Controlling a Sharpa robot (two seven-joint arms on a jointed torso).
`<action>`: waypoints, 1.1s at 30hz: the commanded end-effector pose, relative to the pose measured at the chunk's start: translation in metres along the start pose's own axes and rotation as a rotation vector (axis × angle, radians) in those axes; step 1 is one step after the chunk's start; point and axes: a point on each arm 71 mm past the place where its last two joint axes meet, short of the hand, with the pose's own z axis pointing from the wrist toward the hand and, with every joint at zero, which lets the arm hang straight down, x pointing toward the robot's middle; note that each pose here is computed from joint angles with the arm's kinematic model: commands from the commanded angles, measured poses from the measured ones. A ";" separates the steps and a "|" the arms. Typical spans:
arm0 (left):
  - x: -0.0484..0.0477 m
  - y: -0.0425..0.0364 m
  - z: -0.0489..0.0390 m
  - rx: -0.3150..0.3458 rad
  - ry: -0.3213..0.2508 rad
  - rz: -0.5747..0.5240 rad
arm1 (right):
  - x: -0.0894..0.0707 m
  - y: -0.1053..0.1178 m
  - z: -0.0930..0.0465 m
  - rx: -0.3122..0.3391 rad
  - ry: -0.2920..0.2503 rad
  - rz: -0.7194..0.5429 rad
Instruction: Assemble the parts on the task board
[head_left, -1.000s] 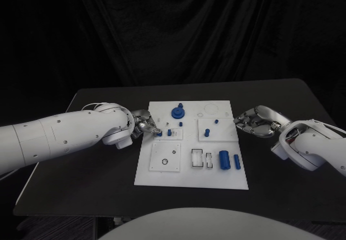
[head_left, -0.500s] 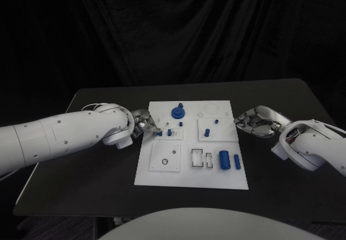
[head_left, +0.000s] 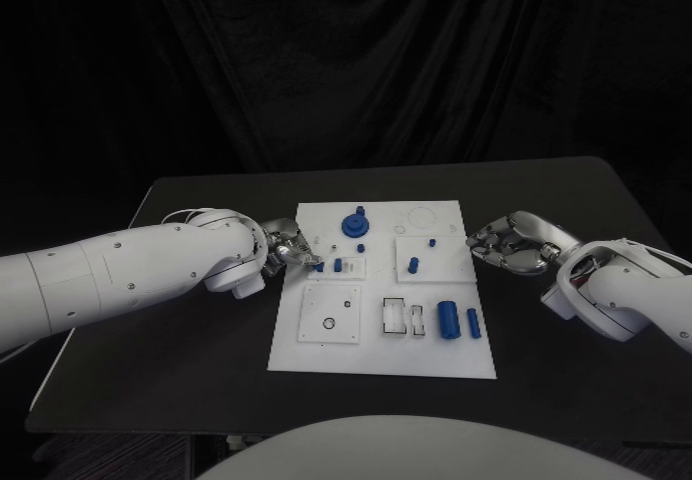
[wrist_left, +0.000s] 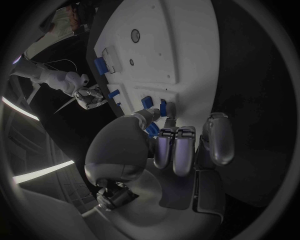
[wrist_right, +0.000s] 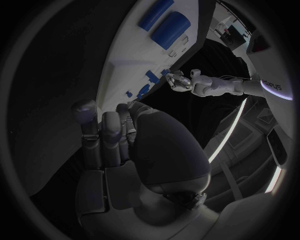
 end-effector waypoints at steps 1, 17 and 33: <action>0.0032 0.0000 0.0011 0.010 0.007 -0.006 | 0.001 -0.001 -0.001 0.013 0.003 0.000; 0.0114 -0.0003 -0.0007 0.005 0.052 0.004 | 0.002 -0.002 -0.001 0.018 0.008 0.001; 0.0080 0.0131 0.0022 -0.079 0.078 0.017 | 0.003 -0.002 0.000 0.017 0.013 0.001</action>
